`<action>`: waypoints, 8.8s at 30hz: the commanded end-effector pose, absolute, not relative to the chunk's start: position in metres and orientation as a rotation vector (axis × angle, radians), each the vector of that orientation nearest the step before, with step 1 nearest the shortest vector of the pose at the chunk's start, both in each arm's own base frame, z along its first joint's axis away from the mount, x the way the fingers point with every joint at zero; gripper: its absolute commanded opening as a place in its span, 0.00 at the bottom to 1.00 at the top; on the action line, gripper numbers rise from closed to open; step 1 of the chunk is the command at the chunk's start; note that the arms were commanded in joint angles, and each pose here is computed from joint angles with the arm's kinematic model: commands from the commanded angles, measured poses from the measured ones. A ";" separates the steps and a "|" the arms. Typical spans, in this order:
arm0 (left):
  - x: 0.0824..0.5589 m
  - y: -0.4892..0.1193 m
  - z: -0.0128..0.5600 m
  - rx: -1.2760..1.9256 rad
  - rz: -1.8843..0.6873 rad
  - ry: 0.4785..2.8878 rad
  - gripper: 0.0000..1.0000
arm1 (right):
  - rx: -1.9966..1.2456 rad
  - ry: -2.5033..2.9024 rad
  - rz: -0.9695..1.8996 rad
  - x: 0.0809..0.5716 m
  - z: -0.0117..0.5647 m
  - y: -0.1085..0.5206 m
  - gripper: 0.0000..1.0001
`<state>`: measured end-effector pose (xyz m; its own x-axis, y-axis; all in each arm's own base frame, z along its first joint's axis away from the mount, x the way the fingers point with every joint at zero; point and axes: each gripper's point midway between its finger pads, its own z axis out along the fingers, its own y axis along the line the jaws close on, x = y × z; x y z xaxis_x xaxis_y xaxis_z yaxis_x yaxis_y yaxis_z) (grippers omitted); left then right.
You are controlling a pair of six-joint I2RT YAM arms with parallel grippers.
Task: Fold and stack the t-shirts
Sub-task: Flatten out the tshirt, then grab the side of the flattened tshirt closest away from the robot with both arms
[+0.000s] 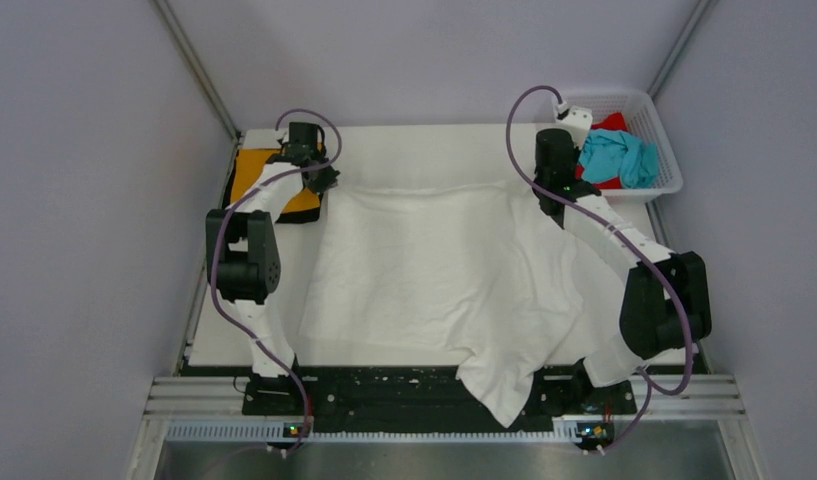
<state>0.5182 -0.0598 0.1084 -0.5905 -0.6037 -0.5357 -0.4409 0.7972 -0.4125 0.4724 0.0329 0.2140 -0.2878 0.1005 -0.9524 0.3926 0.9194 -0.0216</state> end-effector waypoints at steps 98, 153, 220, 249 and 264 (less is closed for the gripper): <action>0.469 -0.116 0.066 -0.466 -0.150 2.636 0.99 | 0.359 2.350 0.009 0.509 0.062 0.103 0.99; 0.344 -0.061 0.118 -0.802 -0.140 2.529 0.97 | 0.204 2.029 0.148 0.485 0.184 0.089 0.99; 0.256 -0.018 0.005 -1.189 0.096 2.576 0.00 | -0.152 2.644 0.054 0.241 0.090 0.128 0.94; 0.246 -0.022 0.000 -1.210 0.073 2.593 0.00 | -0.105 3.021 -0.029 0.105 -0.004 0.126 0.37; 0.199 -0.021 0.005 -1.286 0.091 2.604 0.00 | -0.053 3.196 0.036 0.046 0.030 0.115 0.00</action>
<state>0.2476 -0.0213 0.0172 -0.5792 -0.7498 -0.3198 -0.7554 0.6412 -0.1350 0.0761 0.1190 0.0192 -0.9989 -0.0301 -0.0355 -0.0303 0.9995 0.0036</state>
